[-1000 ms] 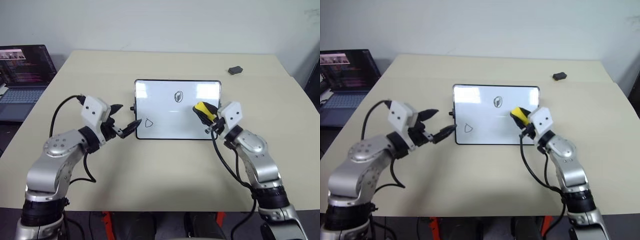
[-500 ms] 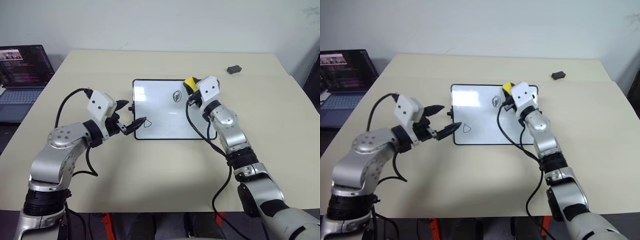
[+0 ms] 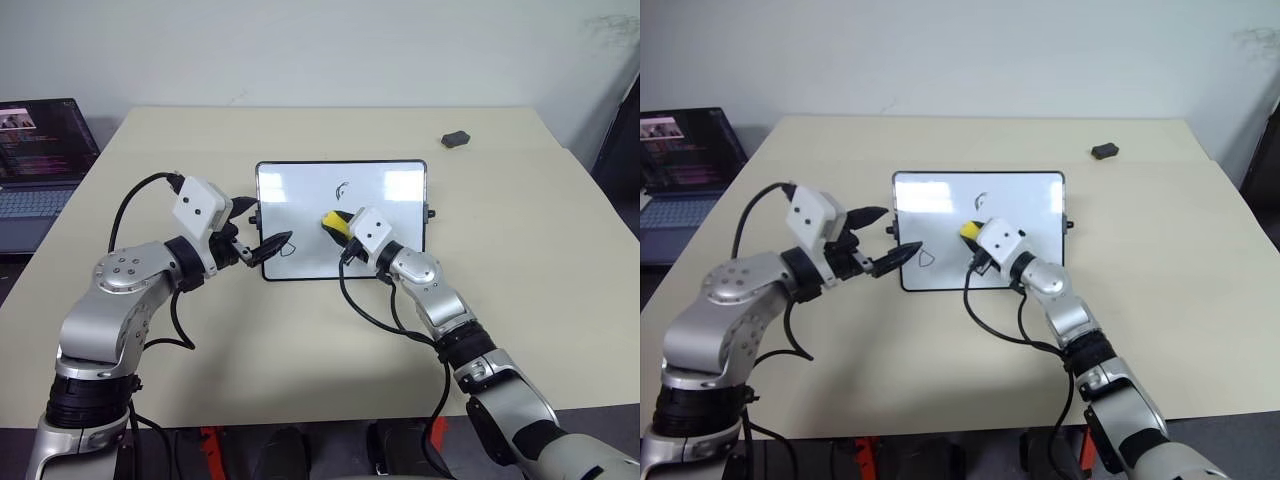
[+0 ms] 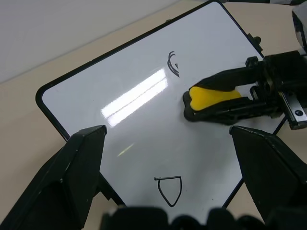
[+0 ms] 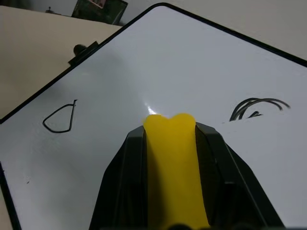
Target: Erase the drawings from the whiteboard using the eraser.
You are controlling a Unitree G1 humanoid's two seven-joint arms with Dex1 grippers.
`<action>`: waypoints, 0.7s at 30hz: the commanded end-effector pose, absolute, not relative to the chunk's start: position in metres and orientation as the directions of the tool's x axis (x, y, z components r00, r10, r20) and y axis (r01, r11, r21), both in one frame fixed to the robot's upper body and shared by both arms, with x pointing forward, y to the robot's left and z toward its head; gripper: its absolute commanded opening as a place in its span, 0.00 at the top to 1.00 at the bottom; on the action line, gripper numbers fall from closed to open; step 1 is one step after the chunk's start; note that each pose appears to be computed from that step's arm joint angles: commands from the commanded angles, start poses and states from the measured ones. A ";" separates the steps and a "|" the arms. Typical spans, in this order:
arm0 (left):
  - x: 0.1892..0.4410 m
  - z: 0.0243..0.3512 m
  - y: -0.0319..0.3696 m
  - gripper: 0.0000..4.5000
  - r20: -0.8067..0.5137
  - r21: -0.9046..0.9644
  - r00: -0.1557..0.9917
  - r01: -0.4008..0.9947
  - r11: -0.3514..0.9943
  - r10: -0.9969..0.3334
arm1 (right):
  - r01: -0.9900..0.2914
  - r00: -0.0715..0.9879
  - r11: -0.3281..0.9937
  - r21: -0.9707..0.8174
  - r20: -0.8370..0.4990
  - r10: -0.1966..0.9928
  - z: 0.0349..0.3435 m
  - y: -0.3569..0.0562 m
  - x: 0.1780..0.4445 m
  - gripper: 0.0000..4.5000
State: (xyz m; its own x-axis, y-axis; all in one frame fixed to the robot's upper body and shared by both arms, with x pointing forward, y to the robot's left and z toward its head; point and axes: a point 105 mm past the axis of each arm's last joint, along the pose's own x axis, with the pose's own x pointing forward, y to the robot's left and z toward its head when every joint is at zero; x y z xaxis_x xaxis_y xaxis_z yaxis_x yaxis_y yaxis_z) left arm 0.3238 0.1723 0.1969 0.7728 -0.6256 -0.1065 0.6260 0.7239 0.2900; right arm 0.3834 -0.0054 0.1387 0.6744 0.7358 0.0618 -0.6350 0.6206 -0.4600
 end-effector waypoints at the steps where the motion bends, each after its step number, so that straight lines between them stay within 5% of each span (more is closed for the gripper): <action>1: 0.324 0.204 0.181 0.00 -0.089 0.320 0.789 0.601 0.733 -0.608 | -0.573 0.685 0.698 -0.430 0.217 0.696 0.174 -0.017 0.387 0.78; 8: 0.322 0.203 0.184 0.00 -0.096 0.319 0.793 0.597 0.736 -0.601 | -0.412 0.717 0.833 -0.369 0.433 0.546 0.234 -0.050 0.400 0.78; 14: 0.320 0.200 0.181 0.00 -0.101 0.313 0.788 0.605 0.732 -0.608 | -0.344 0.802 0.851 -0.398 0.347 0.487 0.217 -0.057 0.420 0.78; 21: 0.319 0.200 0.180 0.00 -0.104 0.314 0.785 0.608 0.729 -0.610 | -0.447 0.793 0.794 -0.412 0.228 0.565 0.186 -0.026 0.413 0.78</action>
State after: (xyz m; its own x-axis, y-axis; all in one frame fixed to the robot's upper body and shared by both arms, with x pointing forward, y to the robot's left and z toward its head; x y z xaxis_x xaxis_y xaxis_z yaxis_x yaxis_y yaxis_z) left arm 0.3227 0.1800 0.1863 0.7837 -0.6052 -0.1402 0.6179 0.7364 0.2755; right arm 0.4178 -0.0382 0.1933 0.8080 0.5282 0.2610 -0.4091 0.8218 -0.3966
